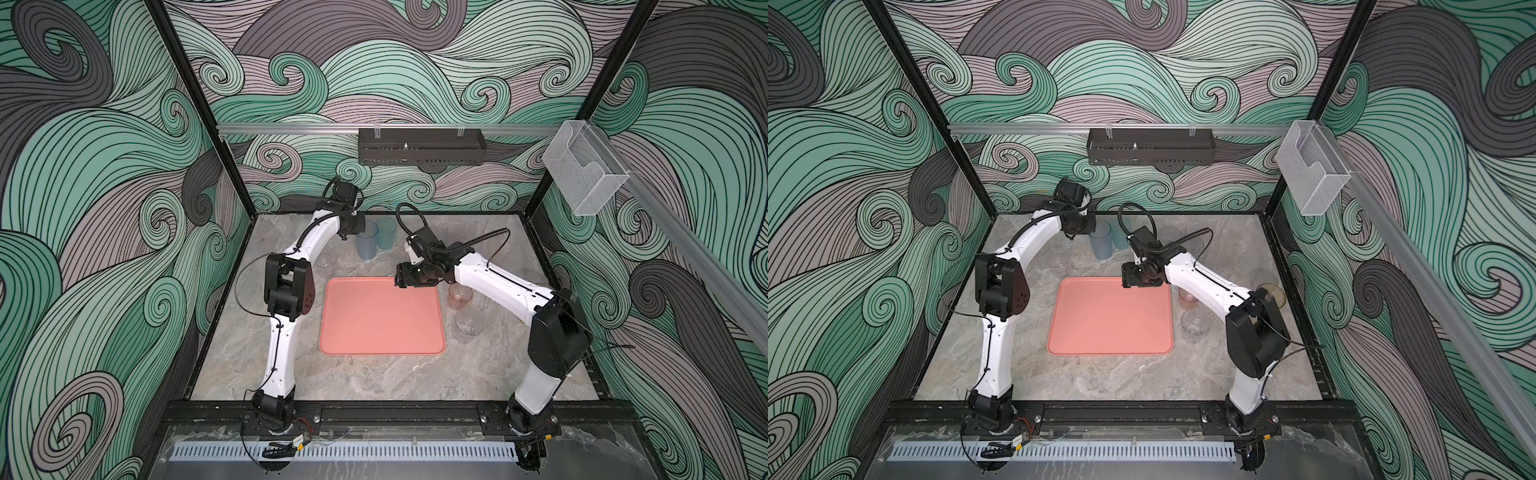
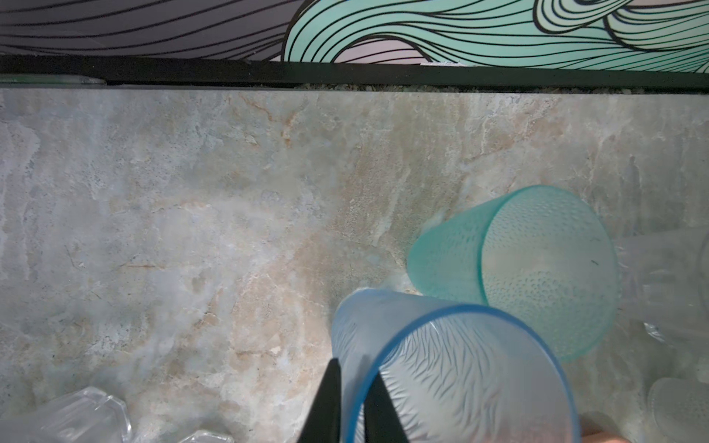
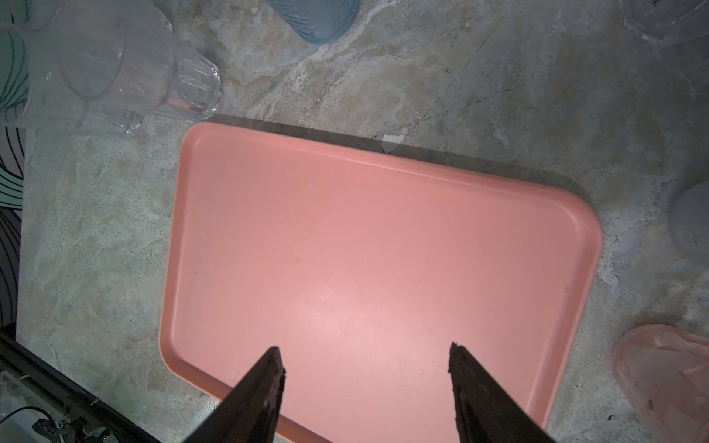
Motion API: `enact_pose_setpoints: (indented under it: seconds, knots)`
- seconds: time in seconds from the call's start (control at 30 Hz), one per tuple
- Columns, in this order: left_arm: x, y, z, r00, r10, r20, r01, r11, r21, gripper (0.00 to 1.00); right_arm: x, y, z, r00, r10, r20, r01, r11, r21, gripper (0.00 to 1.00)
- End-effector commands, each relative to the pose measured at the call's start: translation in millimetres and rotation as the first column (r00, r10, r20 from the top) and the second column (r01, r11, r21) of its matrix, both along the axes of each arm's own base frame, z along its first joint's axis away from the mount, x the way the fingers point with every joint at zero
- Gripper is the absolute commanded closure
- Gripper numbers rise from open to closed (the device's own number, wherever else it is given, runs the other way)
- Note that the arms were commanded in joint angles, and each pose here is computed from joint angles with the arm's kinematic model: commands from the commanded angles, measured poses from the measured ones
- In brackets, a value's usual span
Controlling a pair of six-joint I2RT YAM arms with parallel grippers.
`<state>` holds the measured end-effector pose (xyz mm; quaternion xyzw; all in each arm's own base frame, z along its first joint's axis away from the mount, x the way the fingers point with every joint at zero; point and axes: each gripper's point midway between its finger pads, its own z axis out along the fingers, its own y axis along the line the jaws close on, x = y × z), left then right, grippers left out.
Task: Place the glasses into the tray
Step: Pick up the glass from the top-center of the table, then place the glass on the tray.
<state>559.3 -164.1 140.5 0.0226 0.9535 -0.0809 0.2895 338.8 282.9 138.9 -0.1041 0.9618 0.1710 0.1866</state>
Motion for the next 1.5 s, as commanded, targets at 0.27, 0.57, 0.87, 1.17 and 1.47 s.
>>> enact_pose_setpoints:
  seconds: [0.27, 0.57, 0.87, 1.17, 1.47]
  knots:
    - [-16, 6, 67, 0.997, -0.048, 0.062, 0.046, 0.998, 0.033, 1.0, 0, -7, 8, 0.999, -0.015, 0.032, 0.015, 1.0, -0.008, 0.32]
    - [-55, 24, 126, 0.993, -0.067, 0.095, 0.06, 0.995, 0.078, 1.0, 9, -20, 25, 0.996, -0.053, 0.077, 0.053, 0.999, 0.0, 0.32]
    - [-143, 40, 128, 0.992, -0.115, -0.057, 0.121, 0.985, 0.122, 1.0, -6, -7, 23, 0.999, -0.009, 0.043, 0.008, 1.0, 0.022, 0.33]
    - [-225, 67, 69, 0.944, -0.081, -0.319, 0.144, 0.973, 0.18, 1.0, -57, 36, 4, 0.979, 0.183, 0.092, -0.188, 0.981, 0.053, 0.32]
    - [-229, 83, 33, 0.919, -0.001, -0.394, 0.115, 0.957, 0.267, 1.0, -82, 88, -4, 0.879, 0.367, 0.303, -0.388, 0.922, 0.009, 0.31]
